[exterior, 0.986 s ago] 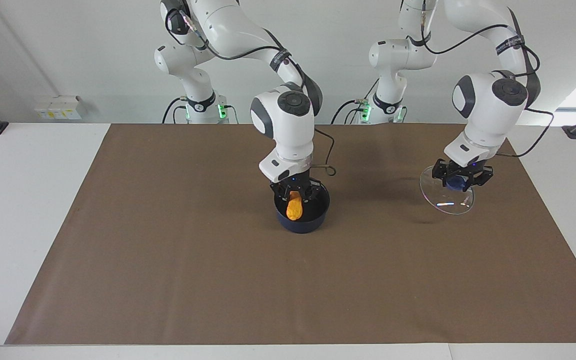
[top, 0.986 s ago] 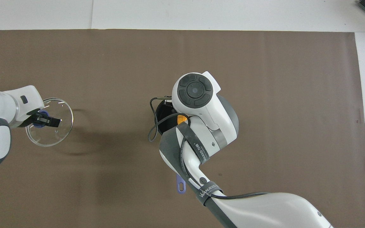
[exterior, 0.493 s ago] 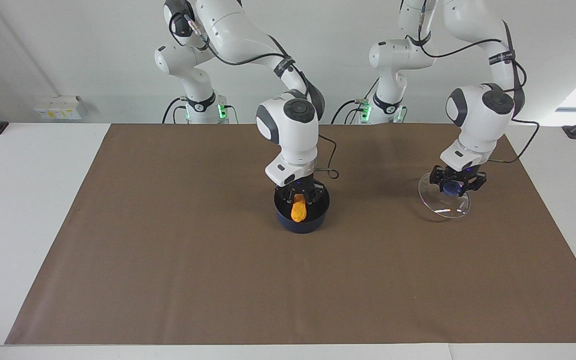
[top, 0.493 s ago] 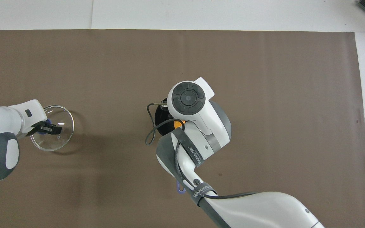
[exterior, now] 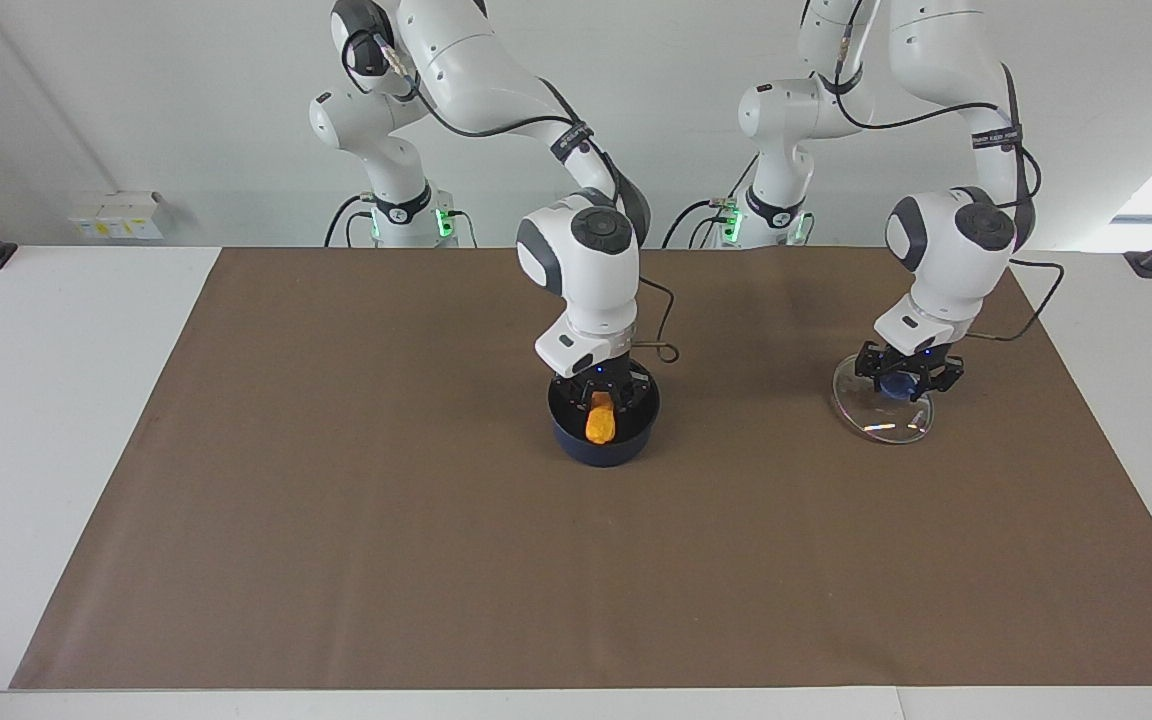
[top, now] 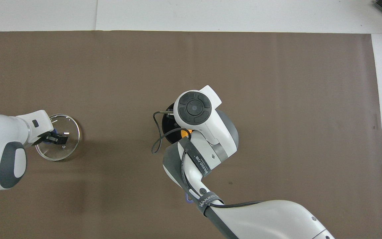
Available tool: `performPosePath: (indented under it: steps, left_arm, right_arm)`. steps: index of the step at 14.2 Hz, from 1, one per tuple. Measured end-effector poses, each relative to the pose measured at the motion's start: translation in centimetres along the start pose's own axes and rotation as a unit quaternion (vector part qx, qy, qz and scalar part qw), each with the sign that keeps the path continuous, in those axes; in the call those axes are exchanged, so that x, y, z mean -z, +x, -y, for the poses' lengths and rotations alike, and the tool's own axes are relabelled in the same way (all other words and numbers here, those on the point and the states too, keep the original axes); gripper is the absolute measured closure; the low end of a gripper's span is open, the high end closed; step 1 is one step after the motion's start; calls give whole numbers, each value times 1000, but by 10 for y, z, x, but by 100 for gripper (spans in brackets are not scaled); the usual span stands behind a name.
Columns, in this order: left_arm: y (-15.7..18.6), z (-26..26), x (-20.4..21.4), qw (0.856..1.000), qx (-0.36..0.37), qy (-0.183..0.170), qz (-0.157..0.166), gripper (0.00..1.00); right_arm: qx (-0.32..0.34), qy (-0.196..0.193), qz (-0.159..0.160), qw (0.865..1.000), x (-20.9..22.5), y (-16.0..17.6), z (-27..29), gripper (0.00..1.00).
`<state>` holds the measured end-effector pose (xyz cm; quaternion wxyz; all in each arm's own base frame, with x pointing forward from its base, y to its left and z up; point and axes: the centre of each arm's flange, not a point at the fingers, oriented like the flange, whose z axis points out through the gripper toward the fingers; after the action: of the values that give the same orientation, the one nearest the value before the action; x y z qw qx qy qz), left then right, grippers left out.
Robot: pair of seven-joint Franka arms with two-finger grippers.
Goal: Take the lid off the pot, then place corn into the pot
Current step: 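Lower the lid with the left gripper while the right gripper holds the corn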
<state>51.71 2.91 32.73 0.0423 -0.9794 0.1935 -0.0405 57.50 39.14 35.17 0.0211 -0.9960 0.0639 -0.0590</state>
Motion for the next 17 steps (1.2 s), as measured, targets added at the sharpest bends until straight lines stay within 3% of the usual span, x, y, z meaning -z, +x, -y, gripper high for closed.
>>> performPosePath:
  steps: [6,7,10,13,17]
  left_arm:
    - [0,-1,0,1000,-4,-1,2,39]
    - [0,-3,-1,1000,-5,-2,4,33]
    - [1,-3,0,1000,-5,-2,6,1]
    - [4,0,5,1000,1,-2,0,0]
    - [20,10,27,999,41,-7,-21,0]
  right_arm:
    - [-8,6,4,1000,-5,-2,-2,60]
    - [-10,7,5,1000,-6,-2,-2,60]
    - [-18,12,12,1000,-9,-3,-3,60]
    - [-19,13,12,1000,-10,-3,-4,60]
    - [-20,12,14,1000,-13,-4,-6,51]
